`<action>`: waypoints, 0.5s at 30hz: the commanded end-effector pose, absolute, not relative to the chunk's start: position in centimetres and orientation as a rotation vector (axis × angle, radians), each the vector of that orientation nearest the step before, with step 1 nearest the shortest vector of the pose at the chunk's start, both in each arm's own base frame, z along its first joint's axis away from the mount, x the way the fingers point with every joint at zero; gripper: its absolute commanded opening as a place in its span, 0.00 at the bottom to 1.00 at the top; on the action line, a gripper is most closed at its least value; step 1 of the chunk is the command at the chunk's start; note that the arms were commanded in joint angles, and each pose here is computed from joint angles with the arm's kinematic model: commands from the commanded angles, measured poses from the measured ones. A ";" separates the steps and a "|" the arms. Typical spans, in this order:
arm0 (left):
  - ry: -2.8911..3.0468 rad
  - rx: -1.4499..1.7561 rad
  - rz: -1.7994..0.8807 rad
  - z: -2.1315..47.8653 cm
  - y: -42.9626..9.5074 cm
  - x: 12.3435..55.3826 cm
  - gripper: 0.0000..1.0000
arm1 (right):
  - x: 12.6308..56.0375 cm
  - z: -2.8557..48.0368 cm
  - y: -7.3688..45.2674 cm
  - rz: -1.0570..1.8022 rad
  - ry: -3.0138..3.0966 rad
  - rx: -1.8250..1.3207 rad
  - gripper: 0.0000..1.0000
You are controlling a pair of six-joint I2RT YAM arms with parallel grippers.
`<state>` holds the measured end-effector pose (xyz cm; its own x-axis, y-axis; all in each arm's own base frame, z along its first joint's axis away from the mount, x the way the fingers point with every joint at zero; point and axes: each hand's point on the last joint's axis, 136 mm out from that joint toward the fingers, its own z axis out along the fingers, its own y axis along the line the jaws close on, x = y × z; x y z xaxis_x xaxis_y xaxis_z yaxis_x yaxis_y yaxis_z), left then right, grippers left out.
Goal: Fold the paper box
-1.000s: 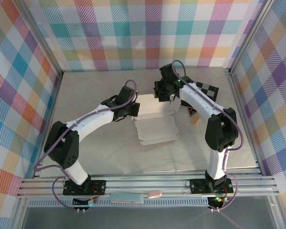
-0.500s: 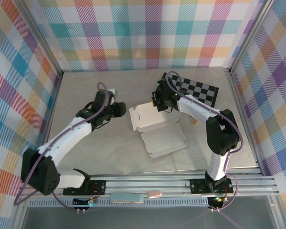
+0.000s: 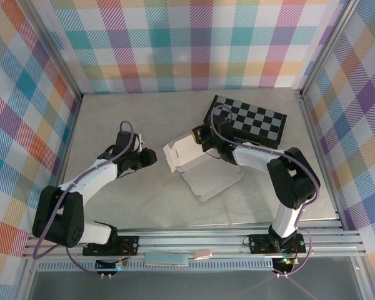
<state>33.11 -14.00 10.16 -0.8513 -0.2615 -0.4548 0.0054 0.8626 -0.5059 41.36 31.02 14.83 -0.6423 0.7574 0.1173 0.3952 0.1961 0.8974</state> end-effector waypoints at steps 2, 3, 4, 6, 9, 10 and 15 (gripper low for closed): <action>2.387 -0.009 -0.793 11.4 -16.1 34.1 0.26 | 41.4 18.4 31.8 1.612 1.994 0.896 0.00; 2.374 0.026 -0.806 11.3 -16.5 33.9 0.27 | 41.3 17.9 31.6 1.610 2.007 0.903 0.00; 2.356 0.061 -0.818 11.4 -16.9 33.8 0.27 | 41.4 18.4 31.6 1.637 1.983 0.882 0.00; 2.318 0.147 -0.824 11.5 -17.9 33.6 0.28 | 41.3 18.4 31.6 1.660 1.979 0.869 0.00; 2.309 0.232 -0.826 11.3 -19.2 33.3 0.28 | 41.2 18.1 31.7 1.666 1.990 0.854 0.00; 2.307 0.256 -0.834 11.2 -19.7 33.2 0.28 | 41.1 18.1 31.7 1.669 1.991 0.855 0.00; 2.293 0.330 -0.827 11.2 -21.3 32.6 0.29 | 41.2 18.1 31.7 1.667 1.996 0.851 0.00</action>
